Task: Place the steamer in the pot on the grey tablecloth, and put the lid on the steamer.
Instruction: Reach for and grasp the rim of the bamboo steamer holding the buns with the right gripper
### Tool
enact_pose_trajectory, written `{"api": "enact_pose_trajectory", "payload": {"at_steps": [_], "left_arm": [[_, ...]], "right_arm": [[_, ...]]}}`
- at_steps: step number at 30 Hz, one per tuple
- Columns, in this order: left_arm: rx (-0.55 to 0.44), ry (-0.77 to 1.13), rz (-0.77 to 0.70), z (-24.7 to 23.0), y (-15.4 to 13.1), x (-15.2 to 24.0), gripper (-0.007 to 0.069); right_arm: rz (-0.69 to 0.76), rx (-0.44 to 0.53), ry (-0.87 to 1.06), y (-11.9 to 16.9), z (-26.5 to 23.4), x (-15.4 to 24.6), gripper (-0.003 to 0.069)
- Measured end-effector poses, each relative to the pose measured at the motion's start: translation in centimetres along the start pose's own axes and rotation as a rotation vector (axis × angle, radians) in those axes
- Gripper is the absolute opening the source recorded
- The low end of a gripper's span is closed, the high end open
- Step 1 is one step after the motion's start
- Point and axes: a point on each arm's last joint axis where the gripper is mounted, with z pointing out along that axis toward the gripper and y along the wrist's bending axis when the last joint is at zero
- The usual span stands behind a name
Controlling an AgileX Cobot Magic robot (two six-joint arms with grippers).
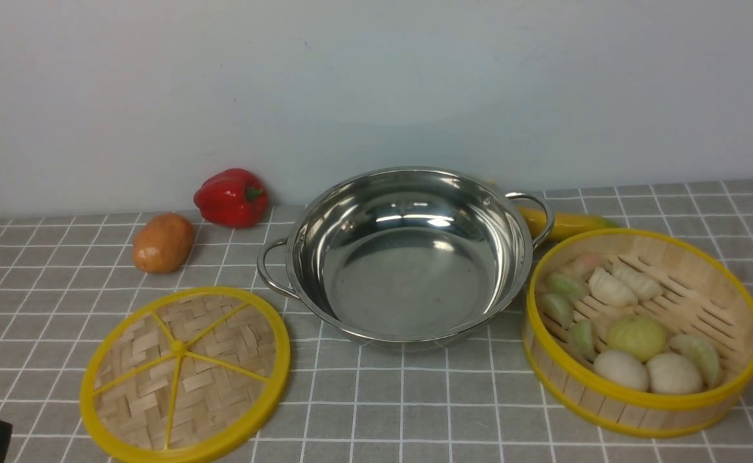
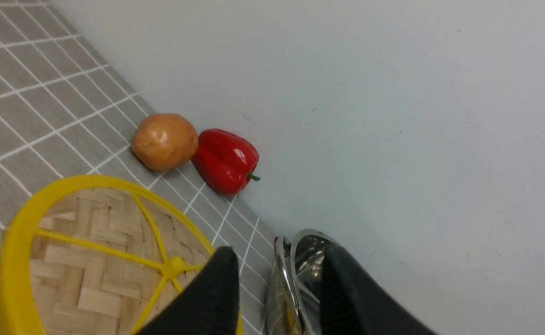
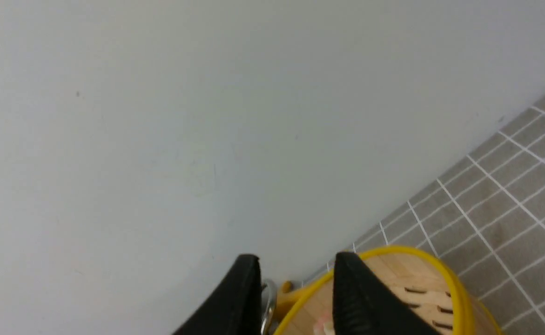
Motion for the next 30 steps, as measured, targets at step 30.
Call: {"api": "enact_pose_trajectory", "payload": {"at_steps": [30], "left_arm": [[0.056,-0.243,0.617,-0.9,-10.8,-10.0,0.0243]], "right_arm": [[-0.261,-0.293,-0.319,10.9,-1.4,-9.8,0.024]]}}
